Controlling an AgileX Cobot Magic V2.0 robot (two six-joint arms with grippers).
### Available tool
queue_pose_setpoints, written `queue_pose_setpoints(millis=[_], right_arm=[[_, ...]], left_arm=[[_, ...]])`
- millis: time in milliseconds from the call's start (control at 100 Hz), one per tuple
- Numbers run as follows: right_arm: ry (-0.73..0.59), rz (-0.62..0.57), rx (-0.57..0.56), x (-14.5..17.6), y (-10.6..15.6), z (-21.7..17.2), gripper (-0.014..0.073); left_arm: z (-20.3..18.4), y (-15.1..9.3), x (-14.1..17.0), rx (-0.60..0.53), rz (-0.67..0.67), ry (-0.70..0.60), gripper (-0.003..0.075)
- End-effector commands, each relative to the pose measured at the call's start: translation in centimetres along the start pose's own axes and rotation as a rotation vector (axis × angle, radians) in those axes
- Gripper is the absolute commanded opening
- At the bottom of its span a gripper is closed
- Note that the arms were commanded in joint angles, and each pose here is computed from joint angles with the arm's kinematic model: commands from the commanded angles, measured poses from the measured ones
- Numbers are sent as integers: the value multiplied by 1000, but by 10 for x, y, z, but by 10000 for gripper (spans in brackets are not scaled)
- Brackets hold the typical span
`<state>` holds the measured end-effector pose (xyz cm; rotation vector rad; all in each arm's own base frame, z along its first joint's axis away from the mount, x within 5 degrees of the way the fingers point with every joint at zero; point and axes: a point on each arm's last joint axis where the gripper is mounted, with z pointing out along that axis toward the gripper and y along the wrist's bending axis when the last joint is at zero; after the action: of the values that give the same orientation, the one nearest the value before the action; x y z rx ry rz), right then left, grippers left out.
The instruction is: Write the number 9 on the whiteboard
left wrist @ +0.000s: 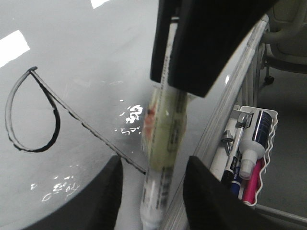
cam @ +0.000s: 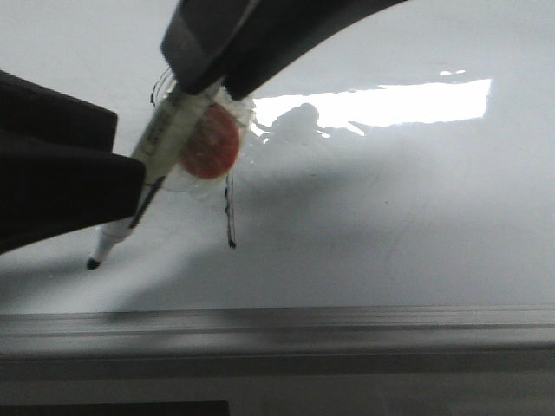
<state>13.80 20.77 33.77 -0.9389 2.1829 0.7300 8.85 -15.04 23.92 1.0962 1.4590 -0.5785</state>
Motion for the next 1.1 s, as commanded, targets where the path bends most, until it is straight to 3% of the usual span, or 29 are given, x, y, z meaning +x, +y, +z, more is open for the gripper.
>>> queue_pose_setpoints(millis=[0, 640, 740, 860, 990, 1040, 1090], right_arm=[[-130, 5, -33, -17, 8, -12, -52], [-103, -50, 7, -14, 5, -11, -52], [-101, -50, 7, -14, 5, -11, -52], [-96, -50, 7, -14, 5, -11, -52], [-96, -50, 7, -14, 5, -11, -36], [-96, -50, 7, -14, 5, -11, 8], [-99, -50, 7, -14, 5, -11, 112]], left_arm=[[9, 2, -16, -14, -8, -117, 285], [14, 1, -13, -10, -9, -100, 277], [14, 1, -12, -9, -9, -98, 193], [14, 1, -12, -9, -9, -98, -18], [14, 1, -12, -9, -9, -98, -20], [14, 1, -12, -9, -9, -98, -20], [14, 1, -12, -10, -10, -98, -20]])
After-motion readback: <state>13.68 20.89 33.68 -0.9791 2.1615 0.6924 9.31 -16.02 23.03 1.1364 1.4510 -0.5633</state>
